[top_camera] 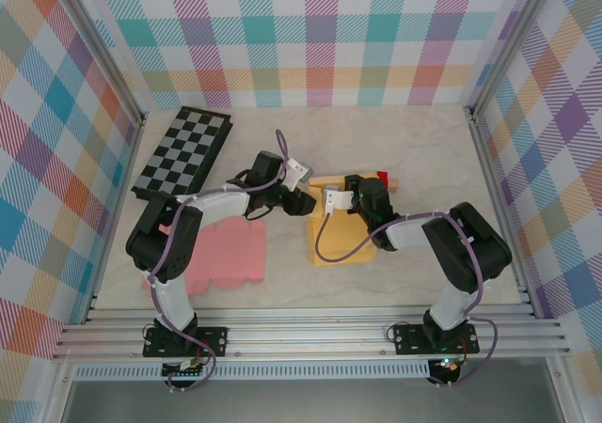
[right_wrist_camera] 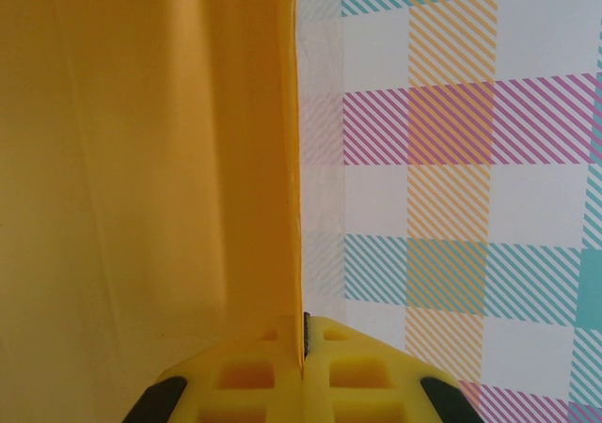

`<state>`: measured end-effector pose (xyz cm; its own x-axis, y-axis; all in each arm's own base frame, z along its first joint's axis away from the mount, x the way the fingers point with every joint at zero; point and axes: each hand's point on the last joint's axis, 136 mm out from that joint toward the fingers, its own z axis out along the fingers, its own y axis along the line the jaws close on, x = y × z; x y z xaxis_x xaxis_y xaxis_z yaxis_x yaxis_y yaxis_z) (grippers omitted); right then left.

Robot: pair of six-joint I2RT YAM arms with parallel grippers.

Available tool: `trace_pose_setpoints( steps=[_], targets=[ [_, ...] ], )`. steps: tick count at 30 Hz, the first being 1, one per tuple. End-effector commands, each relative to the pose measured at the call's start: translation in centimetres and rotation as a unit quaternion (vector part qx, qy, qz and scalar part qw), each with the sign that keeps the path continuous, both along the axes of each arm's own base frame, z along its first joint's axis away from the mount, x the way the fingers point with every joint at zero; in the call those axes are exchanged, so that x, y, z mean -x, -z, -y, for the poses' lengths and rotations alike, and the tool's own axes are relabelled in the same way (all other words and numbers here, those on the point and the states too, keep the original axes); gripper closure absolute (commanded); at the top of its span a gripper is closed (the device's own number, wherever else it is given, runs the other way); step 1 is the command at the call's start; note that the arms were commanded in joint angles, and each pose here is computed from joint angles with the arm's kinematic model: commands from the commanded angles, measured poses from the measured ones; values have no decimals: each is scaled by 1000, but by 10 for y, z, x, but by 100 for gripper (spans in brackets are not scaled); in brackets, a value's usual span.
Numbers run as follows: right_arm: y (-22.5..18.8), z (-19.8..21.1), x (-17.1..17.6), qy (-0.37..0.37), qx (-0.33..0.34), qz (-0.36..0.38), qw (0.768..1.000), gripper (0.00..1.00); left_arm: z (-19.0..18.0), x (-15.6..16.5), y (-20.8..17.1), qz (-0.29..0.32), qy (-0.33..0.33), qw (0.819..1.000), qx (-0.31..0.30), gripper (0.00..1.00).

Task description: Fold the paper box

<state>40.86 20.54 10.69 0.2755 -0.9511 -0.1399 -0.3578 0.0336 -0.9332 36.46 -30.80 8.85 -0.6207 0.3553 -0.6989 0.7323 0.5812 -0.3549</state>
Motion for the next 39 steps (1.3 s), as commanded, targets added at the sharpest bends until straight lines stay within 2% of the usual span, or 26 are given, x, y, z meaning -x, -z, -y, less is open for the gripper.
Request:
trace_pose_setpoints(
  steps=[1, 7, 17, 21, 31, 39],
  targets=[
    [-3, -6, 5, -3, -15, -10, 1000, 100, 3, -2, -3, 11, -22, 1000, 5, 48],
    [-4, -7, 7, -5, -14, -11, 1000, 100, -2, -5, -1, 9, -54, 998, 12, 43],
    [-7, -12, 12, -11, -16, -10, 1000, 100, -6, -14, -2, 16, -96, 995, 25, 43],
    [-11, -12, 12, -2, -13, 13, 1000, 100, -7, -14, -8, 18, -103, 994, 35, 43],
    [-9, -17, 17, 12, 0, 40, 999, 100, -22, 6, 1, 22, -109, 993, 26, 43],
    [-7, -22, 26, 10, 2, 36, 999, 100, -11, 23, -2, 38, -87, 995, 25, 40]
  ],
)
